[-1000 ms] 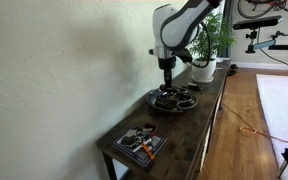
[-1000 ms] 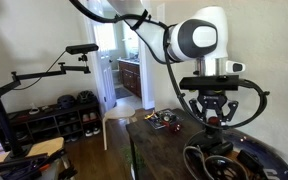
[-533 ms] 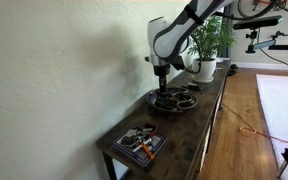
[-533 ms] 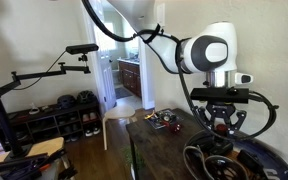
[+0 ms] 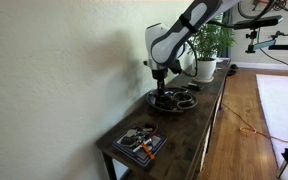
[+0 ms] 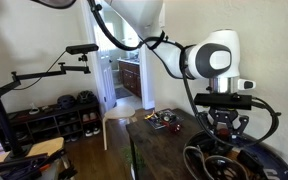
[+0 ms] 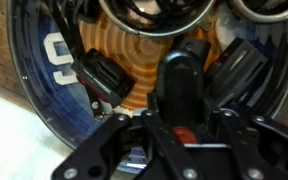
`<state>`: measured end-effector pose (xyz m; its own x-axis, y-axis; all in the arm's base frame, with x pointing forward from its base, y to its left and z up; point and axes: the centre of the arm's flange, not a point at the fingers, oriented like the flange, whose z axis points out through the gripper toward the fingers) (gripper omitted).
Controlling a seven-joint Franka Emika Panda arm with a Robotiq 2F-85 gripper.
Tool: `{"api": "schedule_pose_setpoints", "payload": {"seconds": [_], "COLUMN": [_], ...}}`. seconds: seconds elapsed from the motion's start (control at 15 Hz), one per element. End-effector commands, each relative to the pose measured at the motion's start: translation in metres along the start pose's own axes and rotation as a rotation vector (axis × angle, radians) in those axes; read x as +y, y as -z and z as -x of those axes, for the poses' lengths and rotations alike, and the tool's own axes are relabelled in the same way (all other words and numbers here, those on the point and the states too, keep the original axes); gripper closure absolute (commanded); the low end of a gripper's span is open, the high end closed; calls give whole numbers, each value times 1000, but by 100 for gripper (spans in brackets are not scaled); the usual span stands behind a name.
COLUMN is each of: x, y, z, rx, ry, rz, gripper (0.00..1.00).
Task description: Pick up the remote from the table and place it on the tray on the right side of the table
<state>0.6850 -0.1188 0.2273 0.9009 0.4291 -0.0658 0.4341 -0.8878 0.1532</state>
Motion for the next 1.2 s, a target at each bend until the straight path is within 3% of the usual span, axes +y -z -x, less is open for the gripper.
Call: {"api": "schedule_pose_setpoints", "payload": {"seconds": [0.0, 0.33, 0.73, 1.07, 1.13], "x": [-3, -26, -69, -108, -86], "y": [13, 43, 97, 125, 108], "z": [5, 21, 45, 68, 41], "rx": [-9, 7, 34, -11, 5], "ry": [-16, -3, 10, -72, -21], "rz": [-13, -5, -36, -81, -67], "gripper": [30, 2, 0, 0, 0]}}
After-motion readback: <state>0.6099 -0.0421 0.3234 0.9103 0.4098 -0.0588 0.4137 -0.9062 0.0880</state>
